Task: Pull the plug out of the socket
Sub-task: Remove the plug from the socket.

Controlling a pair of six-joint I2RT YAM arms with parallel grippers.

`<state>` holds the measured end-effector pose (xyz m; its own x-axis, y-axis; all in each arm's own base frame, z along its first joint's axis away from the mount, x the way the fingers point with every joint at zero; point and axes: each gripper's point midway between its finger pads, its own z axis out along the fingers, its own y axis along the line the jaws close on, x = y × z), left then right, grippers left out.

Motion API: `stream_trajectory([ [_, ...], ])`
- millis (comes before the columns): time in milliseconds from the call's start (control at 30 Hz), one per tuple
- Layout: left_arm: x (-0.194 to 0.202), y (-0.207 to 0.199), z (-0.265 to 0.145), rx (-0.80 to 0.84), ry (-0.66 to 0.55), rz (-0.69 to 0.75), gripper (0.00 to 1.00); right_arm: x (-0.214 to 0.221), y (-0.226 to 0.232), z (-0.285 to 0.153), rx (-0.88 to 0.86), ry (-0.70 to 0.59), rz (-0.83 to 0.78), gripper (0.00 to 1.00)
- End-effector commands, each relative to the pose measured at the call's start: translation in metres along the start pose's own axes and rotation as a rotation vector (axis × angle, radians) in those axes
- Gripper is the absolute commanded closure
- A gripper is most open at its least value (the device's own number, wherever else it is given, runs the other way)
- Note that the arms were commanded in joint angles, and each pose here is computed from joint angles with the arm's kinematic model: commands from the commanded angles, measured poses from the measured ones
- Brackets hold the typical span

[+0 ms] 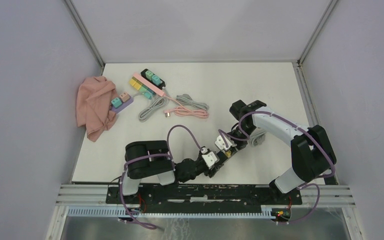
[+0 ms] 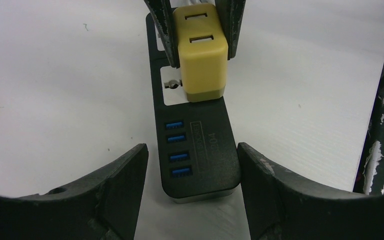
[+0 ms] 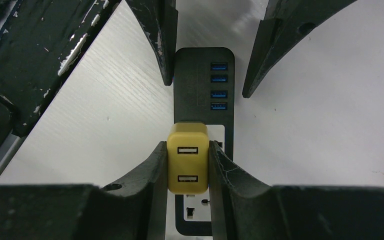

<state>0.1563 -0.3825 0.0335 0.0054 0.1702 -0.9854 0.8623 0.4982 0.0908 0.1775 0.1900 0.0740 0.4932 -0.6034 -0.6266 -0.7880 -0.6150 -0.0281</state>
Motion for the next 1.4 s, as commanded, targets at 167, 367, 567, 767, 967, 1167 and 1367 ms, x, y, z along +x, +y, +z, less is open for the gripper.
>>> stream_trajectory([
  [167,-0.004,0.002,0.011,-0.038,-0.019,-0.027,0.47,-0.013,-0.003,-0.004,0.005,-0.049,-0.02,0.71],
  [367,-0.004,0.002,0.009,-0.036,-0.017,-0.03,0.85,-0.019,-0.001,-0.003,0.001,-0.078,-0.01,0.77],
  [567,-0.003,-0.002,0.01,-0.02,0.006,-0.054,0.97,-0.038,-0.003,0.007,-0.006,-0.105,-0.047,0.86],
  [767,-0.003,-0.003,0.008,-0.015,0.013,-0.074,0.97,-0.049,-0.001,0.019,-0.046,-0.094,-0.073,0.93],
  [967,0.001,0.0,0.003,-0.013,0.023,-0.081,0.97,-0.04,-0.007,0.003,-0.014,-0.07,-0.034,1.0],
  [1167,0.002,0.006,-0.002,-0.025,0.013,-0.096,0.97,-0.02,-0.005,-0.013,0.038,-0.064,0.012,1.0],
  [1367,0.001,0.008,-0.006,-0.025,0.005,-0.109,0.97,-0.016,-0.004,-0.011,0.024,-0.077,0.032,1.0],
])
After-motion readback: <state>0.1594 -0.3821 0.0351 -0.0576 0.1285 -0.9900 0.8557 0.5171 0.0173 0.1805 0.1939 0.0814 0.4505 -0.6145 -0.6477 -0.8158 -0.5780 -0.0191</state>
